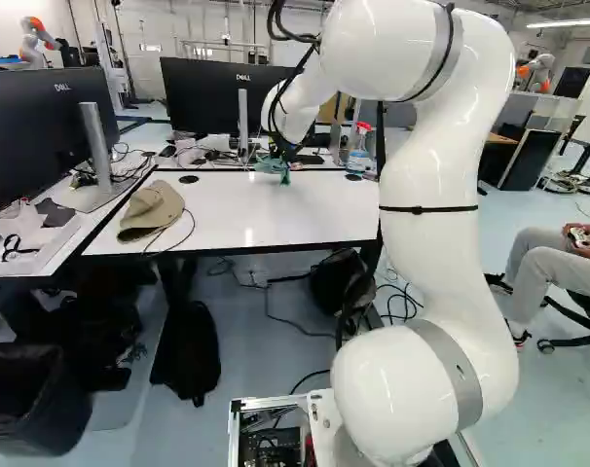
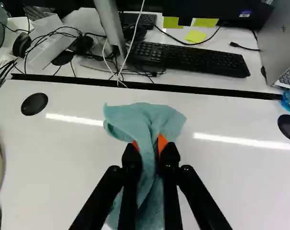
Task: Clean the table with the green towel
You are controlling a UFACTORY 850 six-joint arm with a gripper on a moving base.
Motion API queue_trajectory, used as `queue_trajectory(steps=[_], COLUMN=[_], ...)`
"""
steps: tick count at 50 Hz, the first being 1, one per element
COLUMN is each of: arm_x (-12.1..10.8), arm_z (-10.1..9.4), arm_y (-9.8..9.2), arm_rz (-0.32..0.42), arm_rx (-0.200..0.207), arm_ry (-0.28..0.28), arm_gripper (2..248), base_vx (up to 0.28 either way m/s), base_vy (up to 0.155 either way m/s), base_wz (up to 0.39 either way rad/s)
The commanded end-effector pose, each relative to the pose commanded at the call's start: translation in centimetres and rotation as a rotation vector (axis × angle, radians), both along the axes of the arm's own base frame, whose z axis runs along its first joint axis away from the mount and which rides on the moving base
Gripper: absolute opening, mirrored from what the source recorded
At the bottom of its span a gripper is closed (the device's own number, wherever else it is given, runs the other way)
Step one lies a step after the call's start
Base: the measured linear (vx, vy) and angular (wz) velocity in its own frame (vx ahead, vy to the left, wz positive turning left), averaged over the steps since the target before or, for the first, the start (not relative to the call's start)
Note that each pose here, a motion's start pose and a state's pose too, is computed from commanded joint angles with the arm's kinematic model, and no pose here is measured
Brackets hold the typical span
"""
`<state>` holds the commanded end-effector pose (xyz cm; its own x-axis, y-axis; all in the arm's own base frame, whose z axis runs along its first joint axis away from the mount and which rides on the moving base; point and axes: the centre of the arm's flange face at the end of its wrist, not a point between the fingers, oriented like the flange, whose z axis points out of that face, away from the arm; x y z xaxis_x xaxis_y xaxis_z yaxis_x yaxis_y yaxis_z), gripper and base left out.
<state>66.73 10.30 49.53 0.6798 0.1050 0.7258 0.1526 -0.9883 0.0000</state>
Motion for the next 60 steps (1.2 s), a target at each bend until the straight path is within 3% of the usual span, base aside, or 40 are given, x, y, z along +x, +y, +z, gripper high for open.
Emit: queue_trajectory(steps=[19, 60], arm_x=[2.9, 4.1], arm_z=[-0.9, -6.2], arm_y=[1.3, 1.5], arm_rz=[0.012, 0.012], arm_rx=[0.002, -0.009], arm_ry=[-0.014, 0.053], arm_gripper=[55, 55], base_vx=[0.0, 0.0], base_vy=[0.0, 0.0], base_wz=[0.0, 0.0])
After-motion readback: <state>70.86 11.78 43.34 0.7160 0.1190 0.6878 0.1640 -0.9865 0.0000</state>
